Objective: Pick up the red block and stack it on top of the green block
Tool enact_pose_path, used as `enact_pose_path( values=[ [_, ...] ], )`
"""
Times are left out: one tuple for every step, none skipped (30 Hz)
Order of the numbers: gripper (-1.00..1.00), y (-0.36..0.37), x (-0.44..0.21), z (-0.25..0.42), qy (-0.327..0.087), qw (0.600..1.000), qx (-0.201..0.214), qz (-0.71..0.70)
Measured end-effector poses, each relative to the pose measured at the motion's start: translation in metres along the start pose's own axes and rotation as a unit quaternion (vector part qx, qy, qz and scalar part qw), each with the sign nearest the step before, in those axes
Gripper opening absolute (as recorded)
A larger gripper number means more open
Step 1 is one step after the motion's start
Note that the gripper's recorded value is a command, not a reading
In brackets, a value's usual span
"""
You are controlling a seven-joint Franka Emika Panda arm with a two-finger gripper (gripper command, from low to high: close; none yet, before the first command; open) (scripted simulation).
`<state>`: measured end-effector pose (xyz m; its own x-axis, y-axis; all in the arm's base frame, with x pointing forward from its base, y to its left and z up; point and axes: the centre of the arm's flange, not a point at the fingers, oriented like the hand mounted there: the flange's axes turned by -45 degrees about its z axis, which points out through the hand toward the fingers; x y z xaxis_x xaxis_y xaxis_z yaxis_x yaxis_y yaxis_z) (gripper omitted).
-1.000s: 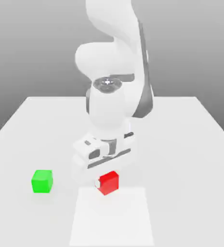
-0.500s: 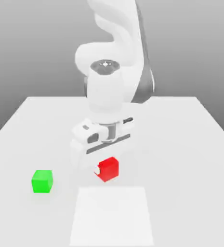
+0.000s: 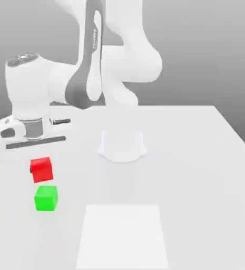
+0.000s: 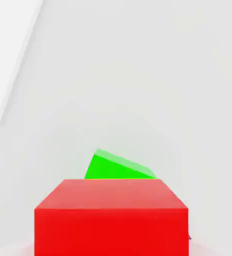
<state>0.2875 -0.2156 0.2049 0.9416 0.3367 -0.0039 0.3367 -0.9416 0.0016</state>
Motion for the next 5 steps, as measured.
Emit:
enact_pose_path(
  values=[
    [-1.0,-0.001,0.0,0.009,0.001,1.0,0.001,0.0],
    [-1.0,-0.002,0.0,0.018,0.001,1.0,0.001,-0.001],
    [1.0,-0.002,-0.001,0.023,0.002,1.0,0.002,0.0],
    [1.0,-0.002,-0.001,0.023,0.002,1.0,0.002,0.0],
    [1.0,-0.002,-0.001,0.023,0.002,1.0,0.002,0.0]
  ],
)
